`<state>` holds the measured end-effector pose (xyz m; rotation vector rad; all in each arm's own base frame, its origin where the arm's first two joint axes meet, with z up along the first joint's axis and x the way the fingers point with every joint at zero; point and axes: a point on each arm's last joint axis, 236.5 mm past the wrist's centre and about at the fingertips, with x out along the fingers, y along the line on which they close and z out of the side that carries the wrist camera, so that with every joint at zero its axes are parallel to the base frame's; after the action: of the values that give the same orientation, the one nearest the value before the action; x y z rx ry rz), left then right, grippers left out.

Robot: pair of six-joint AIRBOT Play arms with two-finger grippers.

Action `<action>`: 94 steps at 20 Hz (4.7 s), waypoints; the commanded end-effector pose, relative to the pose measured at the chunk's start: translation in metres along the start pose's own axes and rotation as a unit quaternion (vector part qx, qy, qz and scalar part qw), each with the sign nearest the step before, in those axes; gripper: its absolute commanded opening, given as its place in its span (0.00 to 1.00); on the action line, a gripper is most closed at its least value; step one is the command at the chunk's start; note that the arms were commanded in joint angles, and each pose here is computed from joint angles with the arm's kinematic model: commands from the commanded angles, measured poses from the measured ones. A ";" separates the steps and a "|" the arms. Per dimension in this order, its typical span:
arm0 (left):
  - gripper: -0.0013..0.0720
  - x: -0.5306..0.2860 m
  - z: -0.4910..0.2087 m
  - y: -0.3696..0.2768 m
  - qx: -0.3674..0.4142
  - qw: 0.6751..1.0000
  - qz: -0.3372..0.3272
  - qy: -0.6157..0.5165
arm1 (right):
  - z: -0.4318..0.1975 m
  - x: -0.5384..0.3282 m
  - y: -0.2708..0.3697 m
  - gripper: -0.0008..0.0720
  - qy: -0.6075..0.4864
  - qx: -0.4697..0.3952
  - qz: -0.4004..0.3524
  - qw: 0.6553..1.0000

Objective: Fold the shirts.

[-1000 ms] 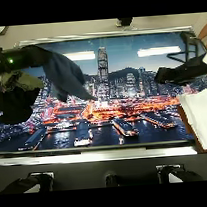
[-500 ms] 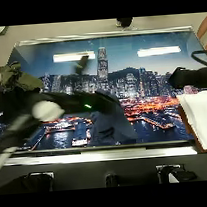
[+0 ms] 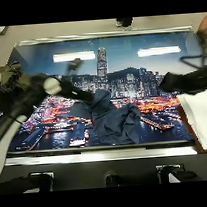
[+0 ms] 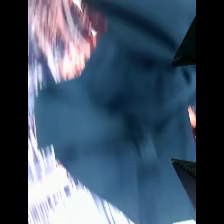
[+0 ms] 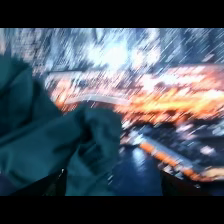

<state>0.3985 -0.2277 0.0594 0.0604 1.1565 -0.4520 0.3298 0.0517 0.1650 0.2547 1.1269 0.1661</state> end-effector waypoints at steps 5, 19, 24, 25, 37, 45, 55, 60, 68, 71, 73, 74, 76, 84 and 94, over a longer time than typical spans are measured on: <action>0.98 0.058 -0.103 0.135 -0.257 0.959 -0.031 0.113 | -0.122 0.128 0.059 0.99 0.231 -0.001 0.124 0.965; 0.22 0.123 -0.082 0.098 -0.281 0.951 -0.110 0.066 | -0.219 0.152 -0.005 0.99 0.367 -0.020 0.028 0.929; 0.05 0.116 -0.091 0.089 -0.249 0.956 -0.126 0.086 | -0.235 0.184 -0.001 0.99 0.335 0.017 0.050 0.941; 0.05 0.115 -0.092 0.087 -0.246 0.956 -0.128 0.090 | -0.234 0.190 0.003 0.98 0.329 0.028 0.057 0.942; 0.05 -0.062 0.001 0.091 -0.123 0.979 -0.097 -0.128 | -0.060 0.097 0.073 0.06 0.054 0.026 0.159 0.985; 0.05 -0.470 0.004 0.105 -0.134 0.818 0.132 -0.543 | 0.086 -0.271 0.024 0.06 -0.438 0.030 0.006 0.898; 0.05 -0.484 -0.036 0.086 -0.130 0.818 0.173 -0.533 | 0.058 -0.273 0.029 0.06 -0.412 0.023 -0.004 0.911; 0.05 -0.509 -0.037 0.066 -0.100 0.803 0.177 -0.560 | 0.042 -0.285 0.016 0.06 -0.420 0.026 -0.046 0.906; 0.05 -0.409 -0.063 0.087 -0.144 0.890 0.142 -0.410 | -0.041 -0.214 -0.013 0.07 -0.184 0.060 -0.095 0.976; 0.05 -0.383 -0.084 0.078 -0.141 0.897 0.131 -0.397 | -0.051 -0.219 0.000 0.06 -0.194 0.049 -0.078 0.977; 0.05 -0.357 -0.099 0.082 -0.154 0.906 0.126 -0.375 | -0.066 -0.195 0.003 0.06 -0.158 0.057 -0.057 0.984; 0.05 -0.338 -0.107 0.087 -0.159 0.913 0.122 -0.356 | -0.077 -0.176 -0.002 0.06 -0.129 0.068 -0.056 0.988; 0.05 -0.295 -0.121 0.099 -0.167 0.930 0.113 -0.308 | -0.107 -0.123 -0.021 0.07 -0.041 0.103 -0.057 0.992; 0.05 -0.158 -0.091 0.128 -0.200 0.945 0.022 -0.259 | -0.083 0.064 -0.092 0.07 0.026 0.230 -0.048 0.972; 0.05 0.019 -0.072 0.131 -0.228 0.966 -0.020 -0.122 | -0.010 0.197 -0.112 0.94 -0.013 0.303 0.048 0.952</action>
<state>0.3838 -0.0813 0.0250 -0.4105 0.9310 -0.2089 0.3807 -0.0036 -0.0298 0.8733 1.1664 -0.1630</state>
